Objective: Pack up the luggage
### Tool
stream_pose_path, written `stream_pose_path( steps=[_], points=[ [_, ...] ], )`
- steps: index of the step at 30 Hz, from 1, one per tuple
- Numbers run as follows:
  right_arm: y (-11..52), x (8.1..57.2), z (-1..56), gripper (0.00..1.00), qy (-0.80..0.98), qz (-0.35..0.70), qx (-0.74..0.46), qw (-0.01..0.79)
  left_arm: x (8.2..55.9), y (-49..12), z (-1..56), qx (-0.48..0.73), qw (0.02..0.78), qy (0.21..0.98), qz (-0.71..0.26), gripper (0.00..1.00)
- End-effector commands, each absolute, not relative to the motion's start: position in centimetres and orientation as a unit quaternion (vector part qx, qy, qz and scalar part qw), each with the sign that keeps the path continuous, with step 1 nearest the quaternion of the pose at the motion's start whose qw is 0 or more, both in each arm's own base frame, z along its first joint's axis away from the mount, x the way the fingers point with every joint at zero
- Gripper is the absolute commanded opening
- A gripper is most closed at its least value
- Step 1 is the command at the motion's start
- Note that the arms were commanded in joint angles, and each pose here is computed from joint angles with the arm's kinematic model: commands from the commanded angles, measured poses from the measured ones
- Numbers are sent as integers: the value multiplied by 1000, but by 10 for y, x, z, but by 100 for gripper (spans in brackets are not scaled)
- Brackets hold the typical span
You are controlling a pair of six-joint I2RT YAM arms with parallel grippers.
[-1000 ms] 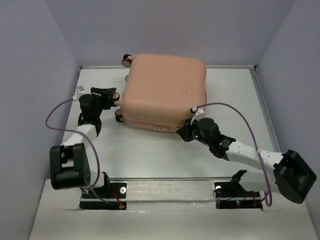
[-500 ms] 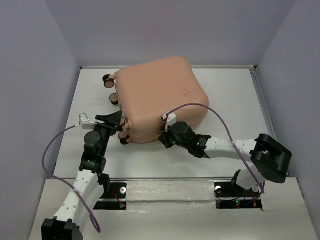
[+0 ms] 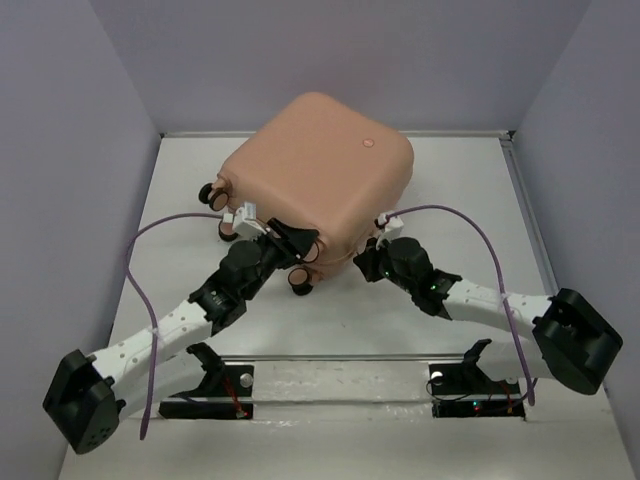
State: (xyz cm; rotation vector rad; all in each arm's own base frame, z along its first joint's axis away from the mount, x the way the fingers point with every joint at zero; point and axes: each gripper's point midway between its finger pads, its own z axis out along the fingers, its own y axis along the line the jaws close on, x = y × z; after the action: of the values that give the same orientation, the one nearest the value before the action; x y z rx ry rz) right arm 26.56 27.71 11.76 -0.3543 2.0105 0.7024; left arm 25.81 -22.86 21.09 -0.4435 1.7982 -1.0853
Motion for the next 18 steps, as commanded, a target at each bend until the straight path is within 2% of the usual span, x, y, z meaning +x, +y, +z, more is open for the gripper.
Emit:
stream_pose_path(
  steps=[1, 5, 9, 14, 18],
  points=[
    [366, 179, 186, 7, 699, 507, -215, 457, 270, -299, 244, -68, 468, 735, -486, 6],
    [360, 162, 184, 7, 692, 514, -216, 458, 294, -329, 274, -13, 474, 741, -476, 6],
    [343, 156, 196, 7, 687, 504, -216, 477, 310, -343, 272, 11, 457, 750, -478, 6],
    [325, 149, 226, 7, 668, 507, -218, 500, 334, -327, 265, -12, 475, 756, -451, 6],
    [313, 147, 222, 7, 686, 492, -210, 493, 344, -310, 273, -26, 489, 749, -446, 6]
  ],
)
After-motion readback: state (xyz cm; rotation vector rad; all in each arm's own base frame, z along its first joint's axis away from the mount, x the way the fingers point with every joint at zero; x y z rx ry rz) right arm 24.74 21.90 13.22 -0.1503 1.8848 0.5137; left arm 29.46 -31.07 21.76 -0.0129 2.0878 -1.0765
